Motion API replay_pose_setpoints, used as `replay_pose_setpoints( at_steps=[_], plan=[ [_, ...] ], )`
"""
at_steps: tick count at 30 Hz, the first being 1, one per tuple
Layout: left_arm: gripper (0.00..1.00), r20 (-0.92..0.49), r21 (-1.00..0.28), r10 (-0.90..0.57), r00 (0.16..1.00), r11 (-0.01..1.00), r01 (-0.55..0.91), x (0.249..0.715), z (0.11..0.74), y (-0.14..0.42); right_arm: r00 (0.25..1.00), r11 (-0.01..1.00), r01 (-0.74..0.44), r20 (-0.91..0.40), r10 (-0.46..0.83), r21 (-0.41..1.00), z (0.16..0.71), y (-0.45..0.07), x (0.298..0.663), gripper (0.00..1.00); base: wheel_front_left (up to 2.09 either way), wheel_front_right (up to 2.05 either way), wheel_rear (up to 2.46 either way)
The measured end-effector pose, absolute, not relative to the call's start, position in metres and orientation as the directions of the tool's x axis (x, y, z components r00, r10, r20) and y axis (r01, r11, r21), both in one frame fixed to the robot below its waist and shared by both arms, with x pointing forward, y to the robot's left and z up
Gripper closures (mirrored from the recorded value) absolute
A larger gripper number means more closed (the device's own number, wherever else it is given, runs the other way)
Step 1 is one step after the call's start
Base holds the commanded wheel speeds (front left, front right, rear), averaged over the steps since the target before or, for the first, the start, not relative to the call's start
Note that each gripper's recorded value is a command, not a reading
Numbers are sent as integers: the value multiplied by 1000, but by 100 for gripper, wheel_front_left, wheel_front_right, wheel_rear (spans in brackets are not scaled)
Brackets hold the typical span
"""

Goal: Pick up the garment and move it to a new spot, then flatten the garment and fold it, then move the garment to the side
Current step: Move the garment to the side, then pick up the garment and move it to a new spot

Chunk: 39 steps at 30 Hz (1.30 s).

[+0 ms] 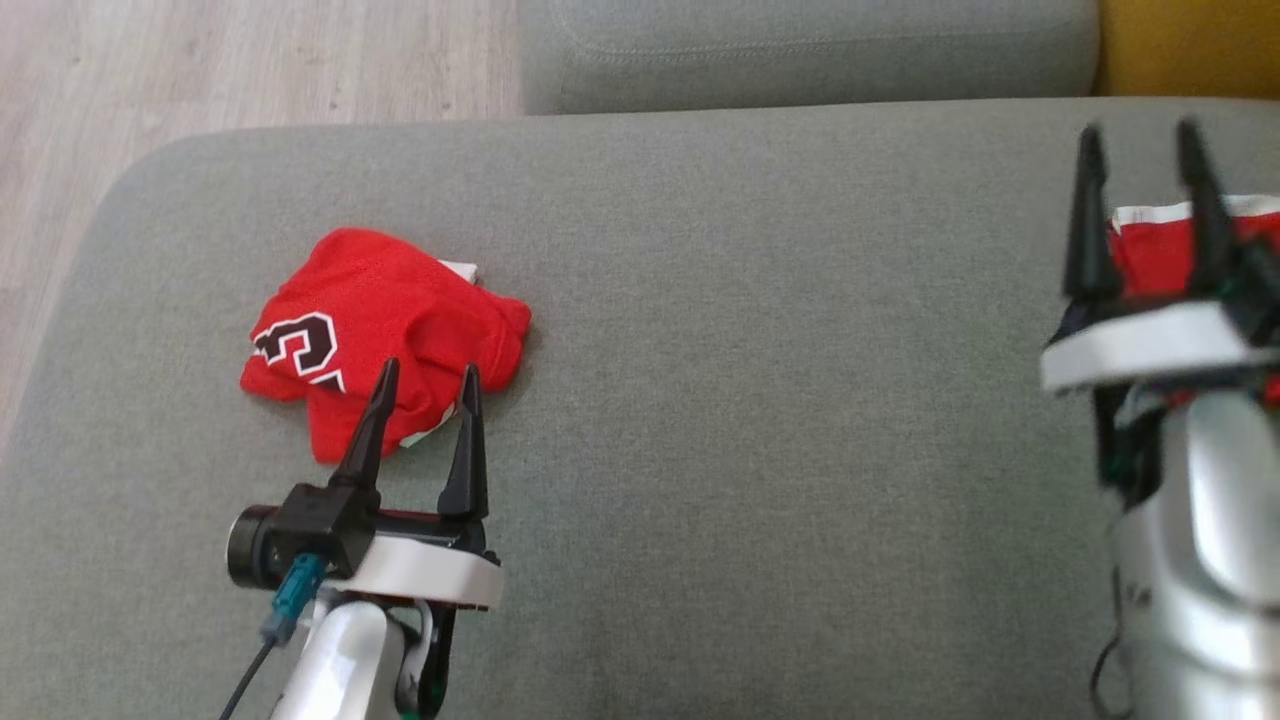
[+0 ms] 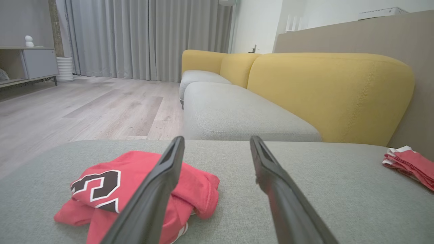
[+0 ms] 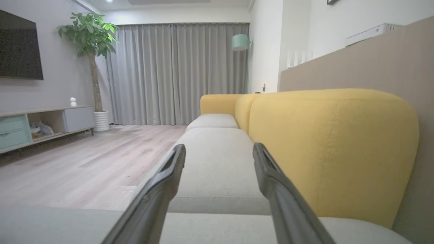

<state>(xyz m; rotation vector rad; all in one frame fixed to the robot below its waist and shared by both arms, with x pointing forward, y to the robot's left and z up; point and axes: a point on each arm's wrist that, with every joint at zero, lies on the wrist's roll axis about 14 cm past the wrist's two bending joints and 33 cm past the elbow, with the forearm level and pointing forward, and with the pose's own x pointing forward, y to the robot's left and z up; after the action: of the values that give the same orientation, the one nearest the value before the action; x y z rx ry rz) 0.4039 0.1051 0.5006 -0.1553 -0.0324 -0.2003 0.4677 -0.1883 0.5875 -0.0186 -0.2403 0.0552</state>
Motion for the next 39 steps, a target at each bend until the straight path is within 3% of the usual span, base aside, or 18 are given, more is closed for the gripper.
replay_pose_setpoints(
  at_steps=[14, 29, 39],
  plan=[
    [0, 19, -176, -204, 979, 963, 204, 388, 491, 103, 991, 981, -133, 16, 132, 140, 489, -151, 398, 0, 0, 0, 0],
    [0, 20, -173, -186, 982, 967, 186, 384, 491, 110, 988, 977, -152, 28, 149, 148, 492, -144, 397, 0, 0, 0, 0],
    [0, 26, -167, -93, 995, 981, 96, 370, 494, 141, 954, 940, -298, 24, 298, 169, 489, -91, 397, 0, 0, 0, 0]
  ],
)
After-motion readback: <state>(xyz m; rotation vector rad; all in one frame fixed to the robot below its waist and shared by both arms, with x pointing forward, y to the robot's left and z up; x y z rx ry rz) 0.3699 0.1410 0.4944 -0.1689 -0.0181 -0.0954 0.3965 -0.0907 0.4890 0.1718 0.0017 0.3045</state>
